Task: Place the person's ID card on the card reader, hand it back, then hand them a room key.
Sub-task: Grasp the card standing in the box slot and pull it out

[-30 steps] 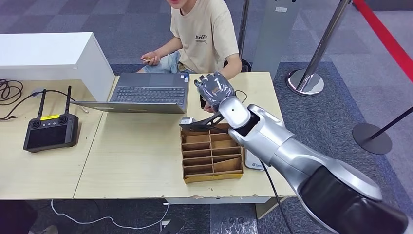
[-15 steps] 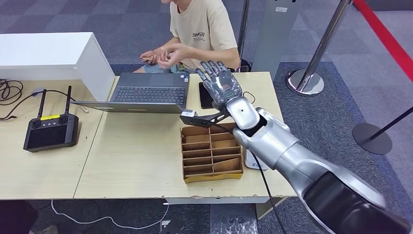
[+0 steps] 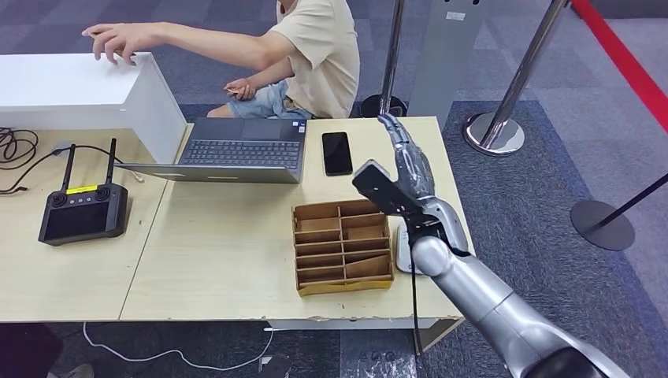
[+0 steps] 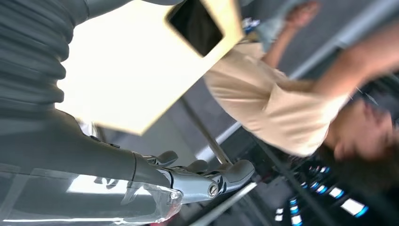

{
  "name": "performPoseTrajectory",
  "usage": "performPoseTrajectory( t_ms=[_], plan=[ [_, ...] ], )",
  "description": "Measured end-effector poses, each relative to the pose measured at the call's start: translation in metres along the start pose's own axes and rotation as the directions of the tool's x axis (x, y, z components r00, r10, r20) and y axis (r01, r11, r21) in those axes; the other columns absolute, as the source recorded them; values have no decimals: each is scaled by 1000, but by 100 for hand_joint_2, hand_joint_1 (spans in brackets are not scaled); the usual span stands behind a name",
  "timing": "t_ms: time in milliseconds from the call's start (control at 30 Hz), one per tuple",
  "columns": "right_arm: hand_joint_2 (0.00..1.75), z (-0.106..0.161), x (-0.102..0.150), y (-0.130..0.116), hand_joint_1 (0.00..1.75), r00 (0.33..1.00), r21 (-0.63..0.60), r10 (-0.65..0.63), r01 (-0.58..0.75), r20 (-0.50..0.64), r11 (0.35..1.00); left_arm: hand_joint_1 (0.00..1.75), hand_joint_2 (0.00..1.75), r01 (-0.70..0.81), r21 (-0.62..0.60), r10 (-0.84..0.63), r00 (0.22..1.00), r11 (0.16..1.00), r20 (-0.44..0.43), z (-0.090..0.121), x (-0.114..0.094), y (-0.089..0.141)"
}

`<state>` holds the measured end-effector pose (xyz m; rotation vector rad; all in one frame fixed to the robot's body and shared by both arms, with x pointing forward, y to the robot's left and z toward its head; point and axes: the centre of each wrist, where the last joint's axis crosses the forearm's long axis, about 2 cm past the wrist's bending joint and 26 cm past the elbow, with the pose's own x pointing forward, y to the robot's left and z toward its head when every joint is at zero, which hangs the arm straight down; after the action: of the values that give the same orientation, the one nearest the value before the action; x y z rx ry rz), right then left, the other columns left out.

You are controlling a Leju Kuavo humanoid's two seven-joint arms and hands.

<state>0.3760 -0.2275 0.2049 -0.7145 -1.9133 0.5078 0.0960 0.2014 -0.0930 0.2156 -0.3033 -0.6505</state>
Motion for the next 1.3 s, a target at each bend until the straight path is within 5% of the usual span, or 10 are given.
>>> performPoseTrajectory(
  t_ms=[167, 467, 600, 1300],
  plan=[
    [175, 64, -22, -14, 0, 977, -141, -207, 197, -59, 970, 0, 175, -16, -18, 15, 999, 1000, -47, -2, -37, 2],
    [175, 112, -13, -36, 0, 930, -204, -364, 347, -53, 915, 0, 175, -44, -1, 44, 995, 999, -87, -5, -48, 11],
    [0, 127, -6, -40, 0, 890, -198, -454, 441, -26, 875, 0, 175, -51, 13, 52, 993, 999, -105, -6, -50, 13],
    [0, 152, 14, -47, 0, 810, -167, -585, 583, 40, 795, 0, 175, -60, 37, 64, 990, 998, -128, -6, -52, 17]
  ],
)
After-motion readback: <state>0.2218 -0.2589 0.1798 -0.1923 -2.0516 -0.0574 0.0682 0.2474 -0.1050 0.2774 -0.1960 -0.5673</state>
